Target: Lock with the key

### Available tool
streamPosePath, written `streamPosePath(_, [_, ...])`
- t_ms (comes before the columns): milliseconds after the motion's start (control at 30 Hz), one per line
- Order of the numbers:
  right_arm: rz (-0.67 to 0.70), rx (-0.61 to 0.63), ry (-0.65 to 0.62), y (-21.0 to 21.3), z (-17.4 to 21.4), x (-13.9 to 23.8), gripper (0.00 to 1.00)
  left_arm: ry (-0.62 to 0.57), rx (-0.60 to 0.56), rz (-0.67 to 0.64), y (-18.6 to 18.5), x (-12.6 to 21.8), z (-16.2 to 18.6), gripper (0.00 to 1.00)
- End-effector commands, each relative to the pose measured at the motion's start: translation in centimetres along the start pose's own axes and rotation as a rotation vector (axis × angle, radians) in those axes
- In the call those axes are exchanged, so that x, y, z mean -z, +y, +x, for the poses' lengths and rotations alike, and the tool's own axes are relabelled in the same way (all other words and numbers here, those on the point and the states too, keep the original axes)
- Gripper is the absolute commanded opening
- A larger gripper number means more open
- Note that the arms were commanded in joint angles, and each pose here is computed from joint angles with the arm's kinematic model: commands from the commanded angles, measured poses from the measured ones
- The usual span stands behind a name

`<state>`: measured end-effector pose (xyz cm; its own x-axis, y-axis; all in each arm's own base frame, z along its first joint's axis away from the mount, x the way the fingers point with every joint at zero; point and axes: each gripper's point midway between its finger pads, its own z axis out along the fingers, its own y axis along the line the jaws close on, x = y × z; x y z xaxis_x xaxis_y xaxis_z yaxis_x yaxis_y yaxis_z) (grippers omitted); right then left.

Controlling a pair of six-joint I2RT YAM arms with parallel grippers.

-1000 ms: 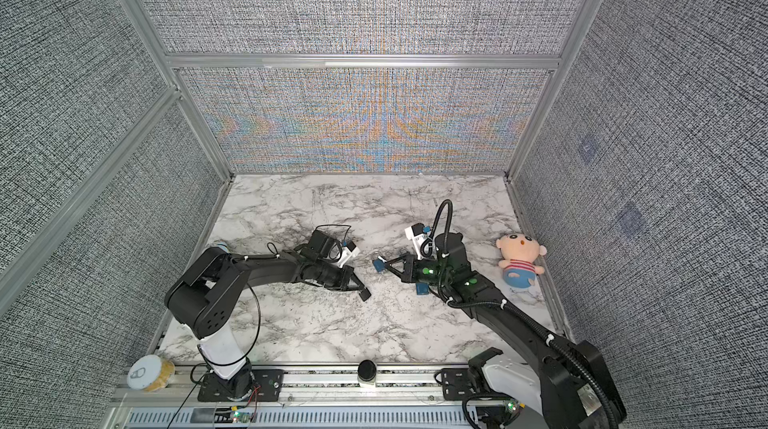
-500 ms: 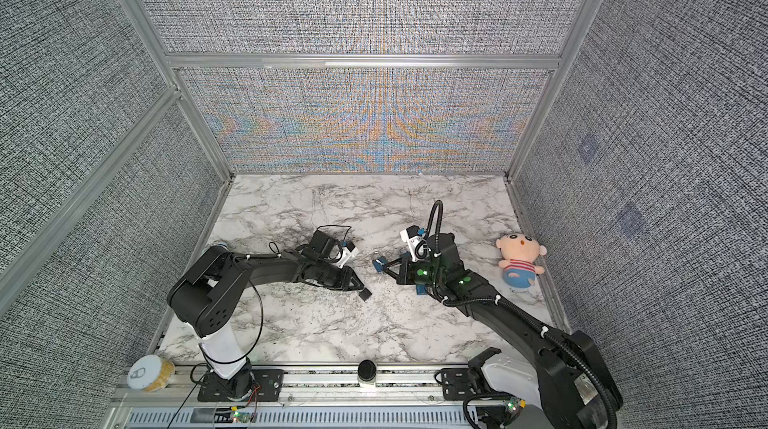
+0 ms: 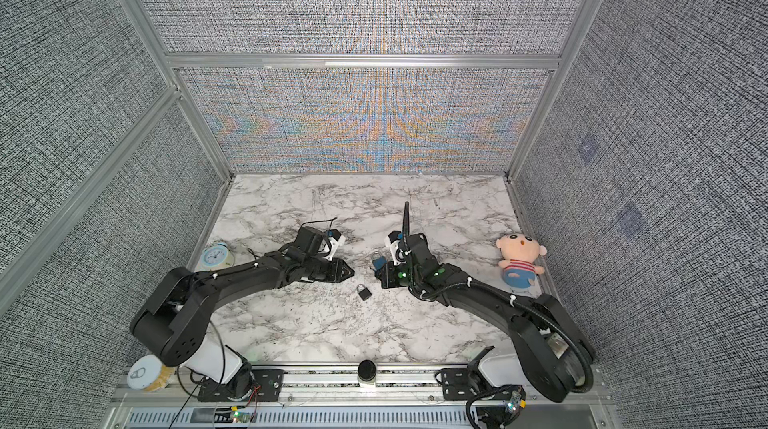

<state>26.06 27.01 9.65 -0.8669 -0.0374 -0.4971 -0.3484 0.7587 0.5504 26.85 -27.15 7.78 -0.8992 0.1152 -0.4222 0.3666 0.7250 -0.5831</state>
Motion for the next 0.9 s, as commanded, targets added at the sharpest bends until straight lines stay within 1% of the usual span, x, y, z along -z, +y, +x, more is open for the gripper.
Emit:
streamPosePath(0, [0.061, 0.011, -0.003, -1.0, 0.1, -1.2, 0.0, -0.128, -0.011, -0.072, 0.6, 1.9, -1.9, 0.29])
streamPosePath(33, [0.067, 0.01, 0.004, -1.1, 0.3, -1.6, 0.0, -0.155, -0.012, -0.079, 0.5, 2.5, -2.1, 0.29])
streamPosePath(100, [0.081, 0.004, 0.018, -1.5, 0.7, -2.3, 0.0, -0.203, 0.045, -0.138, 1.2, 3.8, -2.6, 0.3])
streamPosePath(133, [0.083, 0.003, 0.023, -1.7, 0.9, -2.6, 0.0, -0.217, 0.049, -0.158, 1.4, 4.4, -2.7, 0.31])
streamPosePath(233, [0.094, -0.008, 0.043, -2.1, 1.4, -3.6, 0.03, -0.243, 0.04, -0.151, 1.2, 5.2, -2.6, 0.31])
streamPosePath(333, [0.097, -0.012, 0.061, -2.3, 1.8, -4.4, 0.04, -0.257, 0.038, -0.126, 0.7, 5.6, -2.4, 0.31])
streamPosePath(567, [0.097, -0.017, 0.088, -2.3, 2.4, -5.5, 0.08, -0.255, 0.045, -0.134, 1.0, 5.7, -2.0, 0.31])
streamPosePath(733, [0.104, -0.021, 0.099, -2.5, 2.8, -5.6, 0.15, -0.255, 0.045, -0.143, 1.2, 5.8, -1.9, 0.31])
streamPosePath(867, [0.122, -0.011, 0.1, -2.5, 2.8, -5.1, 0.21, -0.283, 0.05, -0.17, 1.7, 6.3, -2.1, 0.31])
